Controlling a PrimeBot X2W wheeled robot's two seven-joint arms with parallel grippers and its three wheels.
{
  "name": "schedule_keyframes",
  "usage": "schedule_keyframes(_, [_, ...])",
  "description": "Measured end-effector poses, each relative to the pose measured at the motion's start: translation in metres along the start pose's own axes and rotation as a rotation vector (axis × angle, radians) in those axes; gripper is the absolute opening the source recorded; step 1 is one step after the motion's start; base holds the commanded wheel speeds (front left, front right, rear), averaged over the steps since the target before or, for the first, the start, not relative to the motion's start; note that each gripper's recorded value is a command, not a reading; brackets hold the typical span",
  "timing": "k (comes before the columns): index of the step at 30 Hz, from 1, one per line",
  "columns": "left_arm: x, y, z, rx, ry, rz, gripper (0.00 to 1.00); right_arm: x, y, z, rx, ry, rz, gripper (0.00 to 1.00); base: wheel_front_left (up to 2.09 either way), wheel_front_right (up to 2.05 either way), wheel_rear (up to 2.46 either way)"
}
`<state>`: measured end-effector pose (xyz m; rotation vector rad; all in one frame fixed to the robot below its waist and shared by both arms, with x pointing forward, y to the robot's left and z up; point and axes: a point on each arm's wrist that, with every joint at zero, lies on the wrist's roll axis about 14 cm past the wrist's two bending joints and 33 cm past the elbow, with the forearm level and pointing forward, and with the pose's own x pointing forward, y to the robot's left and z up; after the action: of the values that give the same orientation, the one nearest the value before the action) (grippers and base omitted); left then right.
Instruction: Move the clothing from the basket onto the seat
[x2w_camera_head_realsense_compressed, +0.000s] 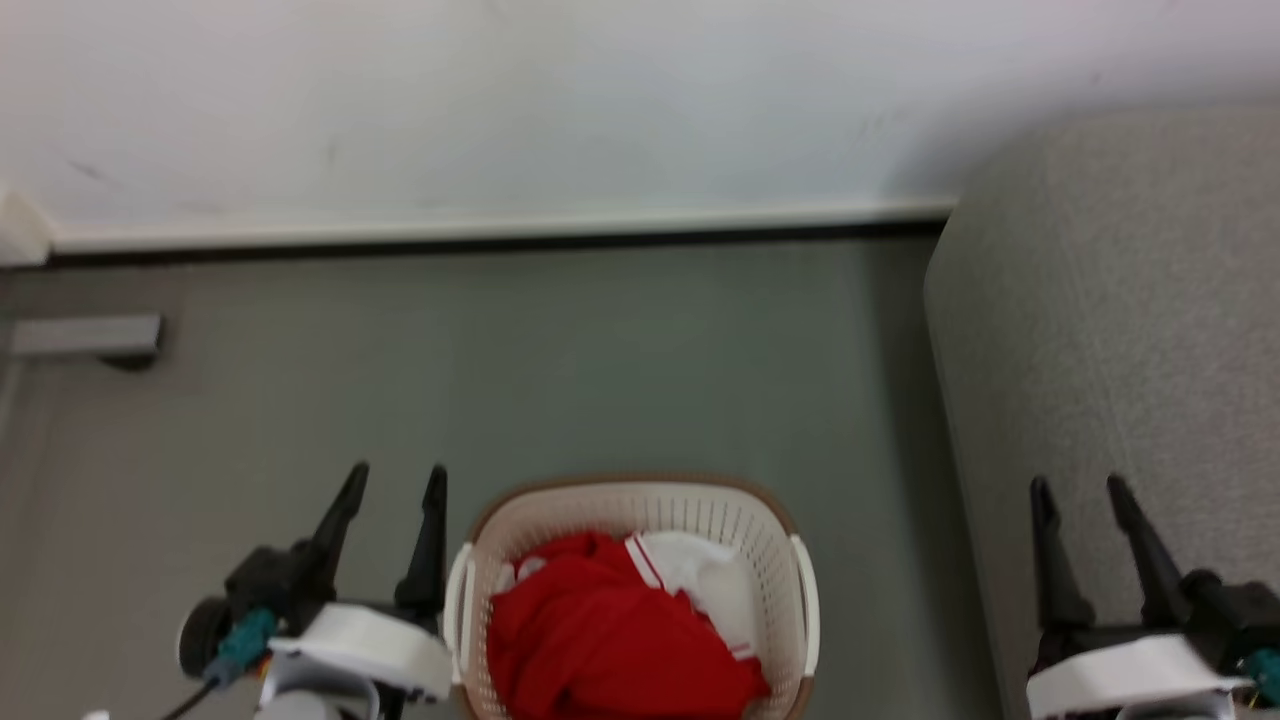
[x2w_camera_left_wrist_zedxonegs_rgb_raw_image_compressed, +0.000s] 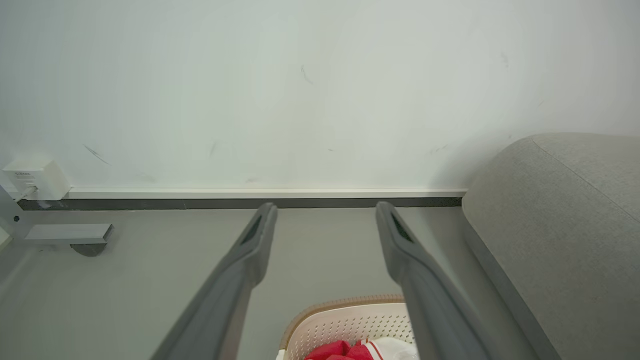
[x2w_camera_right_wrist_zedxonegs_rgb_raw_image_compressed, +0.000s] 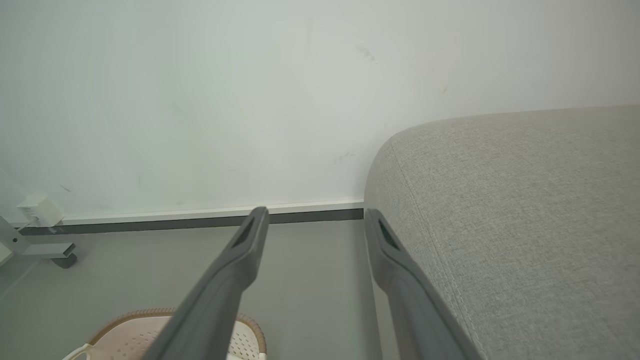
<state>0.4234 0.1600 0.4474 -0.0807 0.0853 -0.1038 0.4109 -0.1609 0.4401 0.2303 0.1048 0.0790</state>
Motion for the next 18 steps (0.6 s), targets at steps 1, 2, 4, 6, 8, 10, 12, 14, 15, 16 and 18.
schedule_keyframes(1, [0.008,-0.001,-0.004,0.000,0.008,-0.007,1.00,0.007,-0.002,-0.001,0.001,0.001,-0.005,1.00,0.00,0.00,0.00])
schedule_keyframes(2, [0.017,-0.003,-0.008,0.001,0.015,-0.015,1.00,0.014,-0.006,-0.003,0.001,0.002,-0.012,1.00,0.00,0.00,0.00])
schedule_keyframes(4, [0.034,-0.007,-0.016,0.004,0.028,-0.035,1.00,0.028,-0.011,-0.008,0.000,0.004,-0.021,1.00,0.00,0.00,0.00])
schedule_keyframes(6, [0.051,-0.012,-0.027,0.010,0.046,-0.059,1.00,0.042,-0.016,-0.013,-0.004,0.008,-0.028,1.00,0.00,0.00,0.00])
schedule_keyframes(8, [0.066,-0.016,-0.043,0.021,0.078,-0.084,1.00,0.057,-0.021,-0.021,-0.006,0.013,-0.035,1.00,0.00,0.00,0.00])
schedule_keyframes(10, [0.076,-0.021,-0.066,0.028,0.125,-0.112,1.00,0.071,-0.025,-0.031,-0.006,0.021,-0.038,1.00,0.00,0.00,0.00])
schedule_keyframes(12, [0.082,-0.025,-0.094,0.038,0.190,-0.141,1.00,0.082,-0.028,-0.043,-0.004,0.036,-0.040,1.00,0.00,0.00,0.00])
schedule_keyframes(14, [0.082,-0.030,-0.128,0.052,0.276,-0.177,1.00,0.091,-0.031,-0.057,-0.002,0.054,-0.042,1.00,0.00,0.00,0.00])
schedule_keyframes(15, [0.080,-0.034,-0.146,0.054,0.326,-0.200,1.00,0.095,-0.033,-0.062,-0.001,0.061,-0.044,1.00,0.00,0.00,0.00])
schedule_keyframes(16, [0.077,-0.042,-0.164,0.058,0.385,-0.231,1.00,0.098,-0.034,-0.068,0.000,0.068,-0.043,1.00,0.00,0.00,0.00])
schedule_keyframes(18, [0.069,-0.057,-0.193,0.073,0.484,-0.305,1.00,0.103,-0.034,-0.076,0.001,0.079,-0.036,1.00,0.00,0.00,0.00])
